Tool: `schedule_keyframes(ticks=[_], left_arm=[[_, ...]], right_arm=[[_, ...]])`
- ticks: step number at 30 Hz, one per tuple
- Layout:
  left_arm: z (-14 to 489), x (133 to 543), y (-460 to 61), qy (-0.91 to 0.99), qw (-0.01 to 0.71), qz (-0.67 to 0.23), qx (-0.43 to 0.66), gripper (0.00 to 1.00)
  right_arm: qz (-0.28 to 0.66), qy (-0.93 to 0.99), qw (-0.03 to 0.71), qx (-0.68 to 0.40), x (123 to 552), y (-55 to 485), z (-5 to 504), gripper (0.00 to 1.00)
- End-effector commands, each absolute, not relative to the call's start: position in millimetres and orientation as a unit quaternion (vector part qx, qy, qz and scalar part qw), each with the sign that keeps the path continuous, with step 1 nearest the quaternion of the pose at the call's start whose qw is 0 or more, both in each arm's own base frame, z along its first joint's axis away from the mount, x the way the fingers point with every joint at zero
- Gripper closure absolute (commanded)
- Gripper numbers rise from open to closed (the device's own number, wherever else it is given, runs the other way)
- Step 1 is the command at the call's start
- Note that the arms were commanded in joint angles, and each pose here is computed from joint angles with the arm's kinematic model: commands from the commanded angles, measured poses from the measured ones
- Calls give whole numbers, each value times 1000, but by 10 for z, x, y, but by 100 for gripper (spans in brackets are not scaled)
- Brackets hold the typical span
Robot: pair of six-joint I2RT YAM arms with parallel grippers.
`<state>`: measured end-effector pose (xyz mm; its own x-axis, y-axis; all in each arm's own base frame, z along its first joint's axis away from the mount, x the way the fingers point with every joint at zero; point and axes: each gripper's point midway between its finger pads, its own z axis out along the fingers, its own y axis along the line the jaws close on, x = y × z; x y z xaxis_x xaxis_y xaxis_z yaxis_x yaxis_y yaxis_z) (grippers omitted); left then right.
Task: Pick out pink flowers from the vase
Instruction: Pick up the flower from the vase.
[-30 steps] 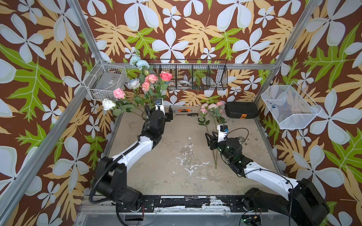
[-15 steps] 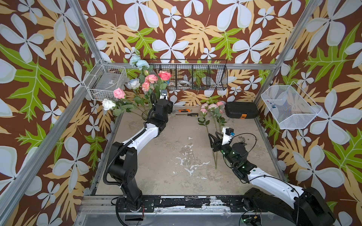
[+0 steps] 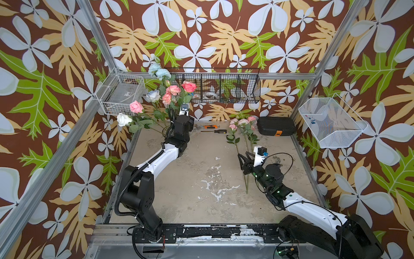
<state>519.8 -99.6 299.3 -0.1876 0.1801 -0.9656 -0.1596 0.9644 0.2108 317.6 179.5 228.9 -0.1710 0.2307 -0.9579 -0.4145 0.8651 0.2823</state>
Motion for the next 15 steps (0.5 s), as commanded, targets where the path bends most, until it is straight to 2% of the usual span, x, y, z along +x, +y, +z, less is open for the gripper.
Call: schedule_keyframes(ticks=[1,7,15], left_arm=[[3035,5235,-919,753,640,156,5,25],[2991,5358,-860,754,634,170,10,26],[2997,5432,-822,753,634,177,13,36]], right_arm=[[259,707,656,-62,3170,1794,2397,48],[264,706,654,-62,3168,1811,2408,48],[269,702,656,-65,3145,1817,2433,48]])
